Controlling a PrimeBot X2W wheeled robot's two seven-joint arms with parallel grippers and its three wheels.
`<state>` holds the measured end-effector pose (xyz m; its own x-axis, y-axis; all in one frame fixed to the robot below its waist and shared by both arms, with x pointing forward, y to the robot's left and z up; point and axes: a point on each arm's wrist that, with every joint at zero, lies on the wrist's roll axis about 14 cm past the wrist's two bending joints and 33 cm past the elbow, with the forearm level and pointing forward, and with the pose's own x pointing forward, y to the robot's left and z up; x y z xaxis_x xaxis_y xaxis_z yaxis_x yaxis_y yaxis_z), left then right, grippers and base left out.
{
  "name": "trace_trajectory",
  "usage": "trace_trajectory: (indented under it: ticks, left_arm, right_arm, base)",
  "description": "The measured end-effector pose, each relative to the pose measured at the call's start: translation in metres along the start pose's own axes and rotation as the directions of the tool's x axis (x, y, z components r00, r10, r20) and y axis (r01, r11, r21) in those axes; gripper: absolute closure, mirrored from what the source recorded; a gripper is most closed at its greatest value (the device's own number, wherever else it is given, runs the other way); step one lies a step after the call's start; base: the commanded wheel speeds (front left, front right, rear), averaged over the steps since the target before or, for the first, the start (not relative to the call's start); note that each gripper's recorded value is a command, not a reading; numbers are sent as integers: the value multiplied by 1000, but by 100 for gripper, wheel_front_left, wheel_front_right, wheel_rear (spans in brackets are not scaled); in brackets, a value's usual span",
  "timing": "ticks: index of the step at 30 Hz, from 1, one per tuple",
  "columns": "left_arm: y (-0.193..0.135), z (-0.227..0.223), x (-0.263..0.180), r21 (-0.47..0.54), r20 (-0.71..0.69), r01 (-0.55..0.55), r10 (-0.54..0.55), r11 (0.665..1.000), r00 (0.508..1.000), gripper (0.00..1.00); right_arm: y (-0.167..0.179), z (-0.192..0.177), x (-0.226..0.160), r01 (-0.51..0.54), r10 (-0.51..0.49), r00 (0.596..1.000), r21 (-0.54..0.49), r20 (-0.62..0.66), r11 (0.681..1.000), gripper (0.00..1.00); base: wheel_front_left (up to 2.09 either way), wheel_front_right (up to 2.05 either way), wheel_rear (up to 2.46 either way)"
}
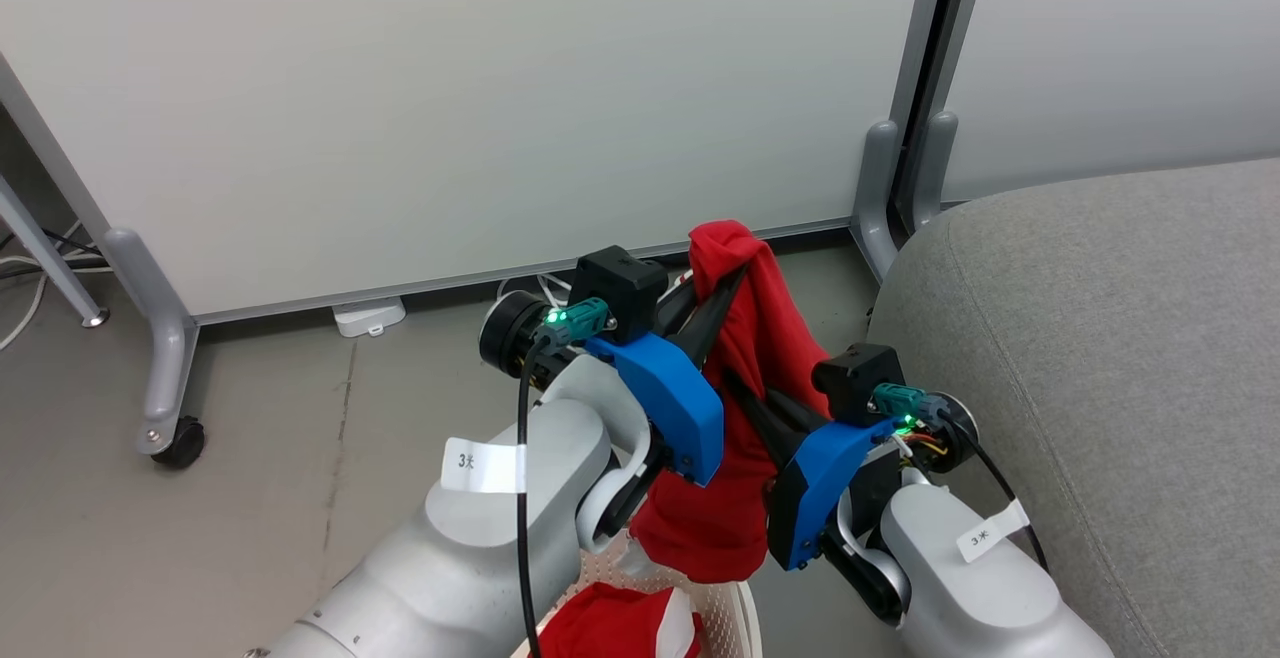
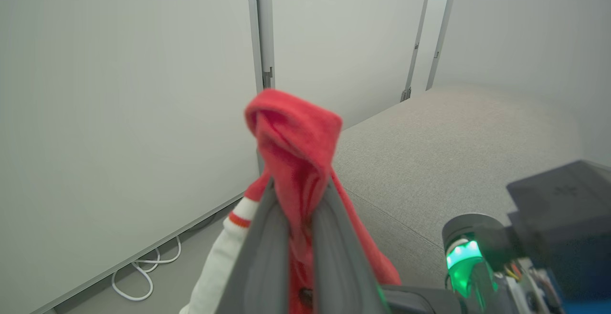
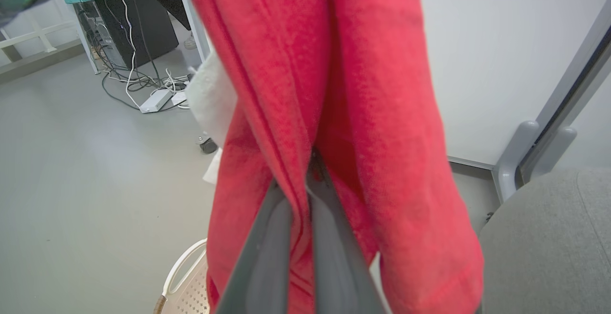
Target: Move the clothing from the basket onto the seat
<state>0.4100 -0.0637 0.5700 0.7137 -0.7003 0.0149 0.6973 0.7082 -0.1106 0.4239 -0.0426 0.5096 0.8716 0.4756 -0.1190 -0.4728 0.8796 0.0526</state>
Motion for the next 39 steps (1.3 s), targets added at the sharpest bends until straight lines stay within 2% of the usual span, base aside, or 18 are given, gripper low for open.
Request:
trace_trajectory:
  ticks: [27, 29, 30, 39]
  left_arm:
    - [1, -1, 2, -6, -3, -6, 6, 1000, 1000, 100]
    - [3, -1, 2, 0, 4, -14, 14, 1000, 1000, 45]
    - [3, 0, 2, 4, 9, -17, 17, 1000, 1000, 0]
    - [27, 1, -18, 13, 86, -84, 83, 996, 993, 0]
  right_arm:
    - [1, -1, 0, -6, 6, 1000, 1, -1, 1000, 100]
    - [1, -1, 0, -5, 5, 1000, 2, -1, 1000, 100]
    - [1, -1, 0, -5, 5, 1000, 2, 0, 1000, 100]
    - [-6, -2, 2, 10, -10, 1000, 9, 8, 1000, 100]
  base:
    - [0, 0, 0]
    - [0, 0, 0]
    - [0, 0, 0]
    - [0, 0, 0]
